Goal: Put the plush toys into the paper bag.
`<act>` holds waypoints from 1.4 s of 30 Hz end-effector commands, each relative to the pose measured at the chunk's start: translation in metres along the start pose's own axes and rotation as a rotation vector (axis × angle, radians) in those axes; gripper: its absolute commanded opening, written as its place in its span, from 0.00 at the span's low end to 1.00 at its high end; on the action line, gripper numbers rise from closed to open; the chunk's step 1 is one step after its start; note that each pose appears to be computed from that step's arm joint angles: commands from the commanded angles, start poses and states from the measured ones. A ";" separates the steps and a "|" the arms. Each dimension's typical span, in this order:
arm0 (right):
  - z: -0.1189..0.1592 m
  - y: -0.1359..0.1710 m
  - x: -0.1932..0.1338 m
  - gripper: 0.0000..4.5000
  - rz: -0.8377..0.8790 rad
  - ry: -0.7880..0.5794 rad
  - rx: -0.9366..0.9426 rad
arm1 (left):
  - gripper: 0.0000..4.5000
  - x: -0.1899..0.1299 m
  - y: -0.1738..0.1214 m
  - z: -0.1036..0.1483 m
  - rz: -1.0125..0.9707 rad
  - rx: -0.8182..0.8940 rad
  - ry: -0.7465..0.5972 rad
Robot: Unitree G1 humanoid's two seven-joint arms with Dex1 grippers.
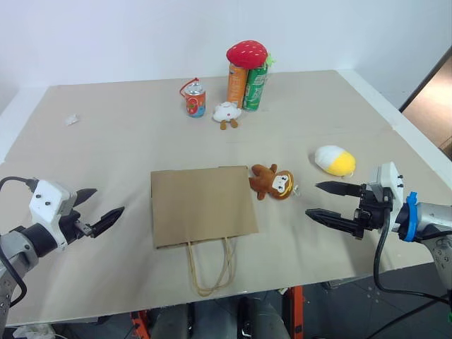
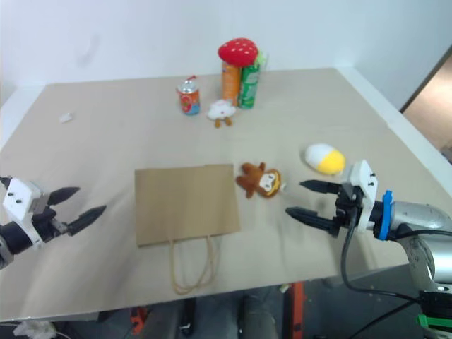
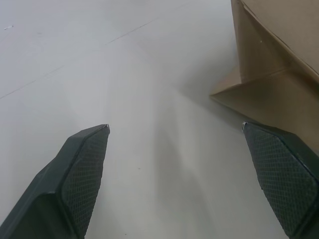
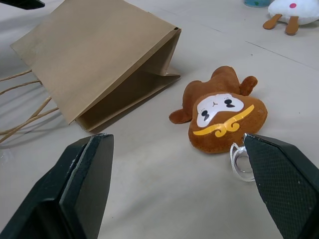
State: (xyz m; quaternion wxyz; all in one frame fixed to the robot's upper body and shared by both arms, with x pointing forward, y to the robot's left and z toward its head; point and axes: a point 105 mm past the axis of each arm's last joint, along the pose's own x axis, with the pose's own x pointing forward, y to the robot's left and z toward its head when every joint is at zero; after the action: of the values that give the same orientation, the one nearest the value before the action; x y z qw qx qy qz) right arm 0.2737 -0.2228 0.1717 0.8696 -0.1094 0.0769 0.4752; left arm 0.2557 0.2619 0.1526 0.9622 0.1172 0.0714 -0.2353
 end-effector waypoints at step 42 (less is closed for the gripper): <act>0.052 0.106 0.063 1.00 0.721 -0.078 -0.245 | 0.98 0.019 -0.131 0.033 -0.988 0.748 -0.106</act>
State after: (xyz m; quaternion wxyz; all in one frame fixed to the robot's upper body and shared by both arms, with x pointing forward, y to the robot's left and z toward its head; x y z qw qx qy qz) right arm 0.2251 -0.1037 0.1912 0.6312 -0.1472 0.0297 0.7609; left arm 0.2181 0.1264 0.1550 0.6616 0.3565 -0.0115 -0.6595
